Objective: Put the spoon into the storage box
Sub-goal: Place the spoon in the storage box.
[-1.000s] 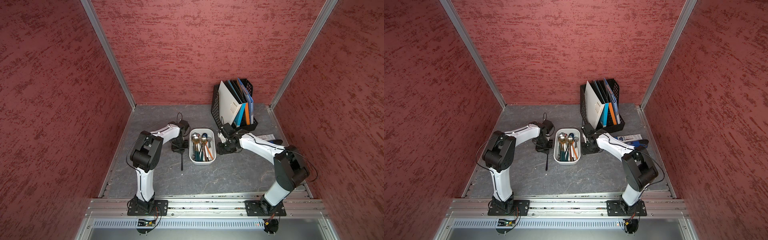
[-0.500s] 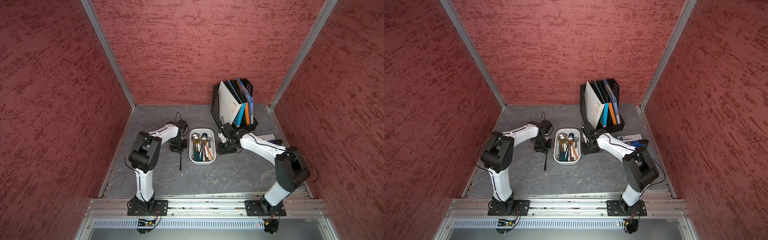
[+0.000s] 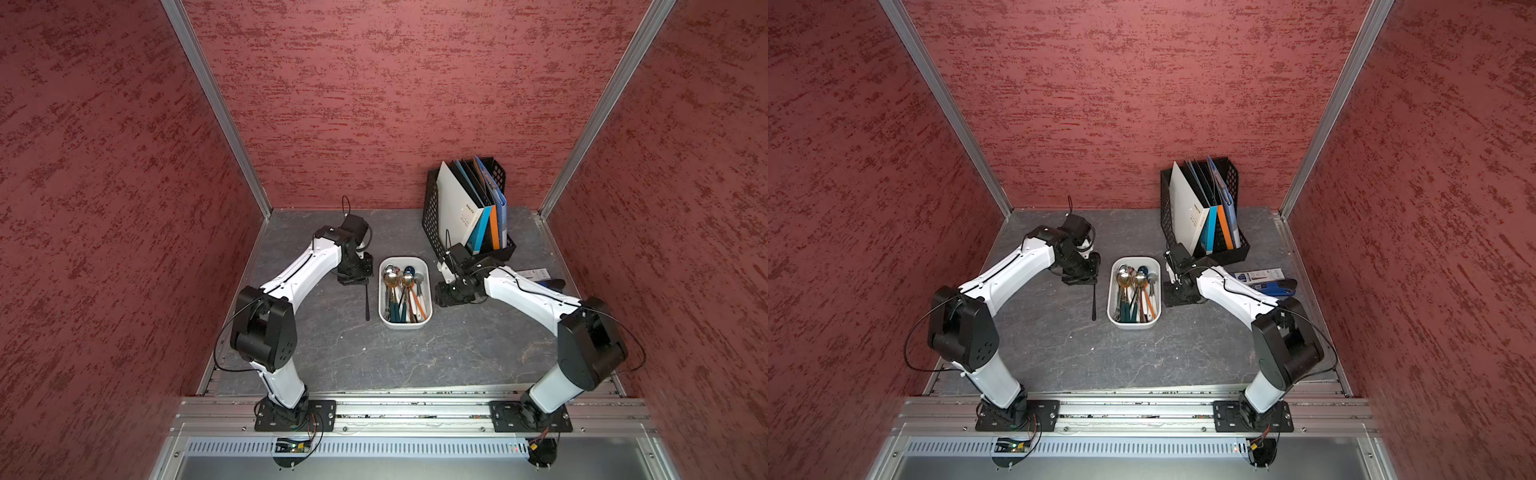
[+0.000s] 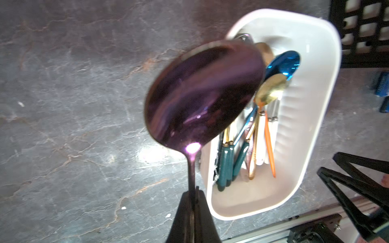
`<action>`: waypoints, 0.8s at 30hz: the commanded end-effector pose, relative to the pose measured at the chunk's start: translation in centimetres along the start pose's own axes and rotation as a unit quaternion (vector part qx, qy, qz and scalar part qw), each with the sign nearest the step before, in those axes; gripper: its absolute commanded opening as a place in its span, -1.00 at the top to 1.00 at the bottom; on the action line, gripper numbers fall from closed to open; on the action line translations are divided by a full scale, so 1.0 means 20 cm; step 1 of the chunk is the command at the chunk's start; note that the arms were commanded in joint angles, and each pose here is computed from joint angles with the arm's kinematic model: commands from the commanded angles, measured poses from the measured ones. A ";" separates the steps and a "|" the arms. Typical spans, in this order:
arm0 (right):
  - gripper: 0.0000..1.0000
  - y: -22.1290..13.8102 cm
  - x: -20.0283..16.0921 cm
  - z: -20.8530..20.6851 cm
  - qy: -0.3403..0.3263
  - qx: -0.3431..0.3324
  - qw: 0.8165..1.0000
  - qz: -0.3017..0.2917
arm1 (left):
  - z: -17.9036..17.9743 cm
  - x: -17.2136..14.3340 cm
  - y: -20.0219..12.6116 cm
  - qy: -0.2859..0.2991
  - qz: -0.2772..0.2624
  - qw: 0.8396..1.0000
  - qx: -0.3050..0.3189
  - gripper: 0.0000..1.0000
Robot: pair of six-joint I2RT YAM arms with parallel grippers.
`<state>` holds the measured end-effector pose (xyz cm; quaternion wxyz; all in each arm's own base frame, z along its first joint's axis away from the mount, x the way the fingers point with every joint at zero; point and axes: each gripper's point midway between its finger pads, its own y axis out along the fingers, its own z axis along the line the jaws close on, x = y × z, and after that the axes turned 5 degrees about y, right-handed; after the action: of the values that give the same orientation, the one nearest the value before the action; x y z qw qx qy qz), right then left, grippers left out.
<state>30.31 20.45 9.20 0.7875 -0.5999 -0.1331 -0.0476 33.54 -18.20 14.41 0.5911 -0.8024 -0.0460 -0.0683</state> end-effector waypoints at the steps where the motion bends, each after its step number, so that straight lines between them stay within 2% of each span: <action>1: -0.02 -0.08 0.05 0.01 0.000 -0.002 1.000 -0.026 | -0.14 0.03 0.04 -0.003 0.007 0.999 -0.038 1.00; 5: -0.02 -0.09 0.04 0.01 0.000 -0.003 1.000 -0.026 | -0.27 0.05 0.13 0.009 0.019 0.998 -0.052 1.00; 10: -0.01 -0.07 0.03 -0.01 0.000 -0.005 1.000 -0.023 | -0.35 0.05 0.27 0.012 0.043 0.997 -0.057 1.00; 17: -0.01 -0.05 0.02 -0.01 -0.002 -0.006 1.000 -0.020 | -0.34 0.01 0.49 0.007 0.087 0.995 -0.046 1.00; 24: -0.01 -0.04 0.01 -0.02 -0.004 -0.009 1.000 -0.015 | -0.33 0.03 0.56 -0.001 0.094 0.995 -0.045 1.00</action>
<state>30.37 20.30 9.85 0.7866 -0.5989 -0.1399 -0.0547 34.81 -27.42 6.42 0.5592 -0.8281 0.0361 -0.0124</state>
